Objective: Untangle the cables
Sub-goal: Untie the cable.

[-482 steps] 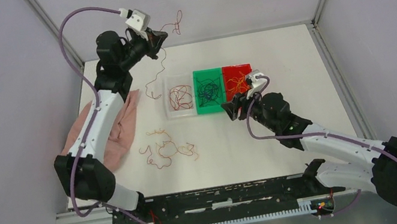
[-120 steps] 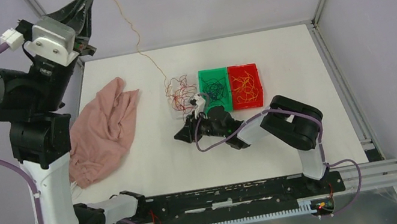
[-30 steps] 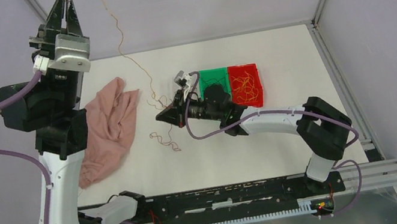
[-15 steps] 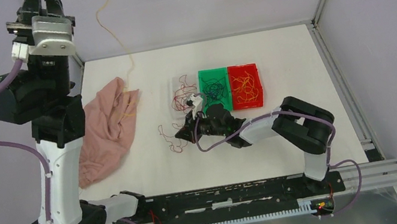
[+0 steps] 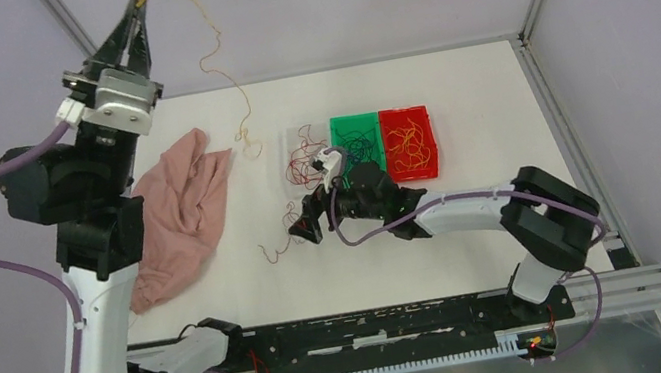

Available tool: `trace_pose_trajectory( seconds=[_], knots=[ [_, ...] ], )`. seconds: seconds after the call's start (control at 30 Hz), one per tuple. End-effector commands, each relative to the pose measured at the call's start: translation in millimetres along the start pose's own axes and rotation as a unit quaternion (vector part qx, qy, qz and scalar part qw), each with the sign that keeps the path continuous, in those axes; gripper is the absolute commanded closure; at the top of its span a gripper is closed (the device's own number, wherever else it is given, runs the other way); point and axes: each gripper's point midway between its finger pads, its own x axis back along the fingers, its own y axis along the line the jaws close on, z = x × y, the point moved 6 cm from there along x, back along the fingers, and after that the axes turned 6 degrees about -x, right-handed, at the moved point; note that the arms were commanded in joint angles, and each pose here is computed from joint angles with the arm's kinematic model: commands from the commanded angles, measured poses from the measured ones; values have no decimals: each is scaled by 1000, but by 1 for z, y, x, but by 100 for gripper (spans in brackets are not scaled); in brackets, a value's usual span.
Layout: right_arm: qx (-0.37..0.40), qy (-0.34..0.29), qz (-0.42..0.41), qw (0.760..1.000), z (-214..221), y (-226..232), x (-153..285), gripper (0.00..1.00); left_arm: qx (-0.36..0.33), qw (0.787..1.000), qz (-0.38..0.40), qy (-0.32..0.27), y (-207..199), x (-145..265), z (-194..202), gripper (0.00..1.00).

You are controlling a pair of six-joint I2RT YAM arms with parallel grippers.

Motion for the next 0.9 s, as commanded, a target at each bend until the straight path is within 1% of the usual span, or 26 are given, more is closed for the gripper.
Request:
trace_pose_trajectory(
  seconds=[0.0,0.07,0.13,0.3,0.33,0.4,0.5,0.6,0.67,0.73,0.87],
  knots=[
    [75,-21,14,997,-42,19,24,0,70,993,89,28,-46,19,20,97],
    [104,-23,38,994,-51,18,35,0,89,988,118,34,-61,29,25,97],
    [132,-18,86,987,-57,10,46,1,105,984,138,41,-71,36,29,97],
    [194,27,169,966,-70,-1,71,1,128,975,174,53,-88,46,35,97],
    [203,24,180,962,-73,-1,77,1,131,973,179,55,-90,48,35,97],
    [226,-8,188,956,-82,-1,90,1,141,970,191,60,-95,50,37,97],
    [239,-46,193,950,-101,1,107,1,158,962,208,77,-106,55,45,97],
    [234,-98,147,956,-128,14,123,1,176,955,222,91,-117,60,51,97],
    [222,-138,92,961,-147,28,134,1,187,950,231,97,-122,63,54,97],
    [227,-162,38,960,-162,43,141,1,197,945,239,100,-127,65,55,97],
    [253,-156,-48,954,-174,67,140,1,205,942,246,102,-131,66,57,97]
  ],
)
